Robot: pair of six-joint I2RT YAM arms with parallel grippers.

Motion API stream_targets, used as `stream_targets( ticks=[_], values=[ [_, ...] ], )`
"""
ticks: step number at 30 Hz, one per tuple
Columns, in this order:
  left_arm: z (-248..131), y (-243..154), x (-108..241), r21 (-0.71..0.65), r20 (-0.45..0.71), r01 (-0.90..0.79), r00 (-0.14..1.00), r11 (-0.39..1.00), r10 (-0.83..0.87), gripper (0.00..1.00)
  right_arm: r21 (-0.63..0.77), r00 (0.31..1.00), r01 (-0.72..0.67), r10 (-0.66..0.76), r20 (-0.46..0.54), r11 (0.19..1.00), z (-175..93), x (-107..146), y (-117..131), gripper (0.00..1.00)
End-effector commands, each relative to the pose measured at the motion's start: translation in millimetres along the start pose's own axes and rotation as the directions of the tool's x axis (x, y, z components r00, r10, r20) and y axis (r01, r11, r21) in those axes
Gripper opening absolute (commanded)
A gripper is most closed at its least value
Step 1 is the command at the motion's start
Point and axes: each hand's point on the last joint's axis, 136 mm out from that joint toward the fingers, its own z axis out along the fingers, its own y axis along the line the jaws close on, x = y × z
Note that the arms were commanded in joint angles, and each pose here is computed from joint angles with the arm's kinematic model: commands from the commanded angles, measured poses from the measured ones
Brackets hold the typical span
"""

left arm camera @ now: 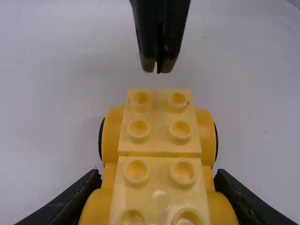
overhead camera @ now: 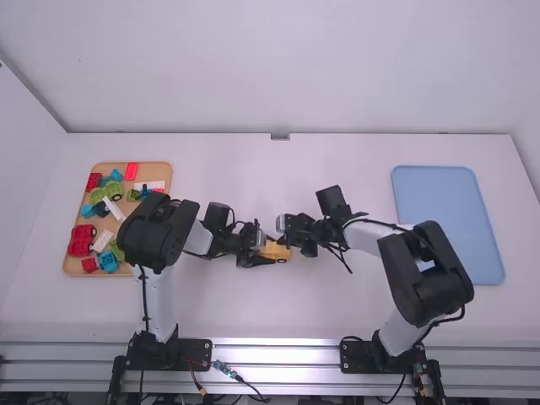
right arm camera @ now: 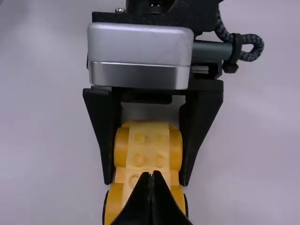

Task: Assemble lego blocks to make yellow taxi

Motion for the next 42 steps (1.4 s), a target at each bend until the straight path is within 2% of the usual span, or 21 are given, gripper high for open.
stream_targets(
  ticks=[1,22,25,29,33,41,42],
  values=[
    [1.5,-2.0,26.1,-0.04,-0.108,0.05,0.993,0.998,-0.054,0.04,-0.019,1.0,0.013,-0.013,0.029,1.0,3.2,-6.6,-0.1,0.0],
    [0.6,-0.9,27.0,-0.045,-0.111,0.051,0.992,0.998,-0.056,0.04,-0.107,0.986,-0.163,0.159,-0.043,0.981,36.7,54.7,17.4,0.0],
    [0.5,-0.7,27.0,-0.046,-0.111,0.051,0.992,0.998,-0.056,0.04,-0.126,0.987,-0.161,0.157,-0.041,0.979,37.3,56.4,22.3,0.0],
    [0.5,0.3,26.0,-0.048,-0.109,0.045,0.993,0.998,-0.05,0.04,-0.125,0.993,-0.116,0.113,-0.033,0.985,35.6,49.1,21.4,0.0],
    [0.4,0.8,25.0,-0.049,-0.108,0.042,0.993,0.998,-0.047,0.04,-0.087,0.997,-0.076,0.076,-0.007,0.993,26.4,30.2,8.6,0.0],
    [-0.1,7.2,21.7,-0.063,-0.109,0.059,0.992,0.996,-0.066,0.05,0.063,0.995,0.068,-0.072,0.064,0.996,-11.4,-35.4,-31.8,0.0],
    [-0.1,7.4,21.7,-0.063,-0.109,0.059,0.992,0.996,-0.066,0.05,0.066,0.995,0.07,-0.074,0.063,0.995,-12.0,-36.1,-32.3,0.0]
  ],
)
